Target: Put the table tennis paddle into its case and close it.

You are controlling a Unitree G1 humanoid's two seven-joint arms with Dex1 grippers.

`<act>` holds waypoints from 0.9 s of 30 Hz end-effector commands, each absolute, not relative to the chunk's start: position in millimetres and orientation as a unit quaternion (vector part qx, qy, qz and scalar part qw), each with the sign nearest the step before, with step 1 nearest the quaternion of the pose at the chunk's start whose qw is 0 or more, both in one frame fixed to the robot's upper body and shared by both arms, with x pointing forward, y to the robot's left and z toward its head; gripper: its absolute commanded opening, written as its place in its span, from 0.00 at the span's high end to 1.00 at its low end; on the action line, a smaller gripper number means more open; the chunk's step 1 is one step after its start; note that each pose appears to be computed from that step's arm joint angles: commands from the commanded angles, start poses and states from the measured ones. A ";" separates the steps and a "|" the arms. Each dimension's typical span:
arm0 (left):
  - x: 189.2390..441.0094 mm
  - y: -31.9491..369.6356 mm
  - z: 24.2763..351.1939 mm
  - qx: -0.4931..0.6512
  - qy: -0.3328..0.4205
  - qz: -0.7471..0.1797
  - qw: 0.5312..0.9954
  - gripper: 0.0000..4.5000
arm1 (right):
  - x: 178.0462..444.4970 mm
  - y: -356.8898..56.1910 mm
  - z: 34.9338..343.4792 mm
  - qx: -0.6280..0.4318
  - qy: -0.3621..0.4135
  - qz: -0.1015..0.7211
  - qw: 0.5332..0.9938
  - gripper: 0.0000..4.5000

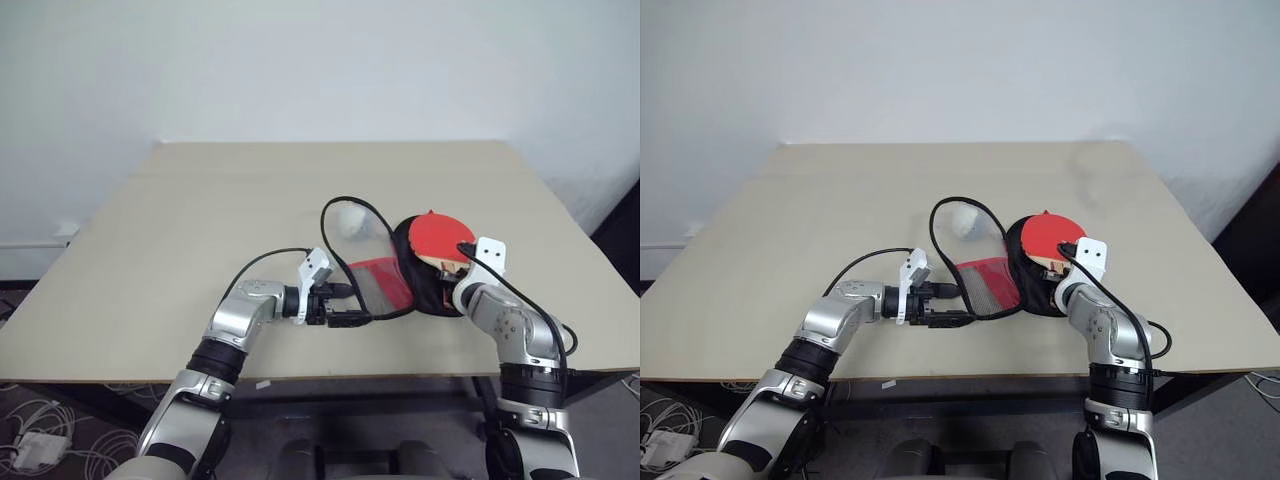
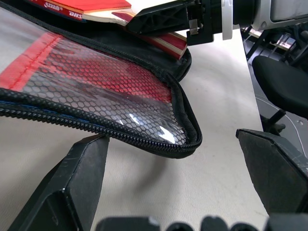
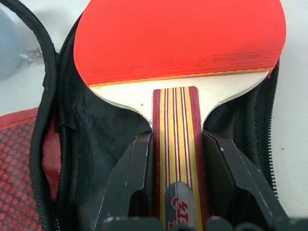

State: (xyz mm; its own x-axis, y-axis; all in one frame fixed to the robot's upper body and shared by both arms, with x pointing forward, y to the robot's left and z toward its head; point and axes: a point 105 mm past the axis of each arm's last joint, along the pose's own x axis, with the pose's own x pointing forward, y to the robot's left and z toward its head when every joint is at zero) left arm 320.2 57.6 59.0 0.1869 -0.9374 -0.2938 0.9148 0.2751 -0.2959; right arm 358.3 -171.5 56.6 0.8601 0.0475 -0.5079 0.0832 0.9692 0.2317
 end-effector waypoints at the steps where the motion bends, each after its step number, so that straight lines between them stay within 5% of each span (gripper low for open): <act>1: 324.1 52.4 71.3 -0.011 0.190 -0.609 0.770 0.00 | 360.8 -167.4 68.9 0.119 0.240 0.000 0.963 0.75; 22: 331.6 52.8 74.2 -0.008 0.191 -0.606 0.773 0.00 | 358.6 -147.2 52.3 0.102 0.259 0.023 0.960 0.75; 27: 333.1 52.4 74.9 -0.005 0.190 -0.607 0.771 0.00 | 357.6 -148.9 49.8 0.098 0.265 0.030 0.959 0.38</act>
State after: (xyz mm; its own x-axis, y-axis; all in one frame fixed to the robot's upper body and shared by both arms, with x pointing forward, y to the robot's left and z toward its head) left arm 327.4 56.1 60.6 0.1911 -0.9325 -0.3065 0.9152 0.2822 -0.2878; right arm 356.0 -152.8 45.7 0.8556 0.0811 -0.5113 0.0236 0.9805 0.1949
